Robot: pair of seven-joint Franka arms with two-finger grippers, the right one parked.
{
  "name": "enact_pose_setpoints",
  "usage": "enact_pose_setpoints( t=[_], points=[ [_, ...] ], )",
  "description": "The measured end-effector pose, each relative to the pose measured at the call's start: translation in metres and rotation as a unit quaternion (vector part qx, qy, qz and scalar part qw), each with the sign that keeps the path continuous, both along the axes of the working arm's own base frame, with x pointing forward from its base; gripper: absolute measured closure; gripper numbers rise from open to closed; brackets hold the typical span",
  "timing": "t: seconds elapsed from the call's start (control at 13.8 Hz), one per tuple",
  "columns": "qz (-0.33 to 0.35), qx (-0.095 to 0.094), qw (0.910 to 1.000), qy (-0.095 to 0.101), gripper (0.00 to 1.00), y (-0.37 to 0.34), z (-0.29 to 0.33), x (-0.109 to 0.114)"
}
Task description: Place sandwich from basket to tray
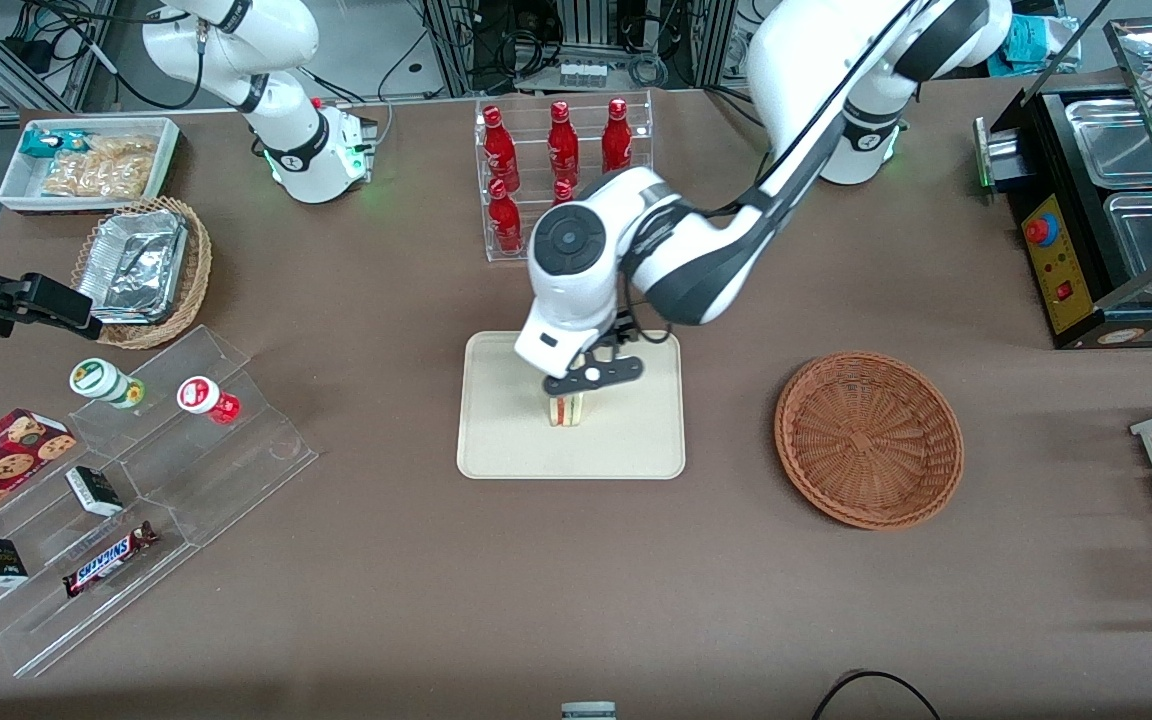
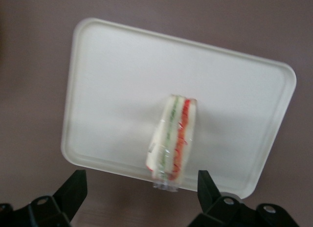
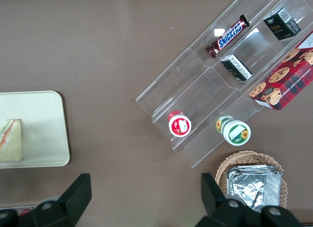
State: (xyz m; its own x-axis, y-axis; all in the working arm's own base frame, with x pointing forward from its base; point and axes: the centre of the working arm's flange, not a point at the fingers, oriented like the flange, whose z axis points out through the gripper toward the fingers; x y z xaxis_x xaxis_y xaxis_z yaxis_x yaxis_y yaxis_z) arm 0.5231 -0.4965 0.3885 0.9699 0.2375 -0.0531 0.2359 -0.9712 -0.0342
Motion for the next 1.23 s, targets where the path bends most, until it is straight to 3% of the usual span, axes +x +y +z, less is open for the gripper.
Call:
enact_pose_setpoints(
  t=[0.22, 0.44, 0.73, 0.94, 1.23],
  points=[
    [0.038, 0.015, 0.9991, -0.004, 0.0, 0.057, 0.017, 0.026],
    [0.064, 0.033, 0.9974, -0.001, 0.0, 0.112, 0.025, 0.033],
    [0.014, 0.057, 0.9982, 0.0, 0.0, 0.185, 0.056, 0.013],
    [-0.033, 0.083, 0.9958, 0.023, 0.0, 0.24, 0.097, -0.014],
    [-0.095, 0.049, 0.9918, 0.07, 0.0, 0.301, 0.149, -0.03]
  ],
)
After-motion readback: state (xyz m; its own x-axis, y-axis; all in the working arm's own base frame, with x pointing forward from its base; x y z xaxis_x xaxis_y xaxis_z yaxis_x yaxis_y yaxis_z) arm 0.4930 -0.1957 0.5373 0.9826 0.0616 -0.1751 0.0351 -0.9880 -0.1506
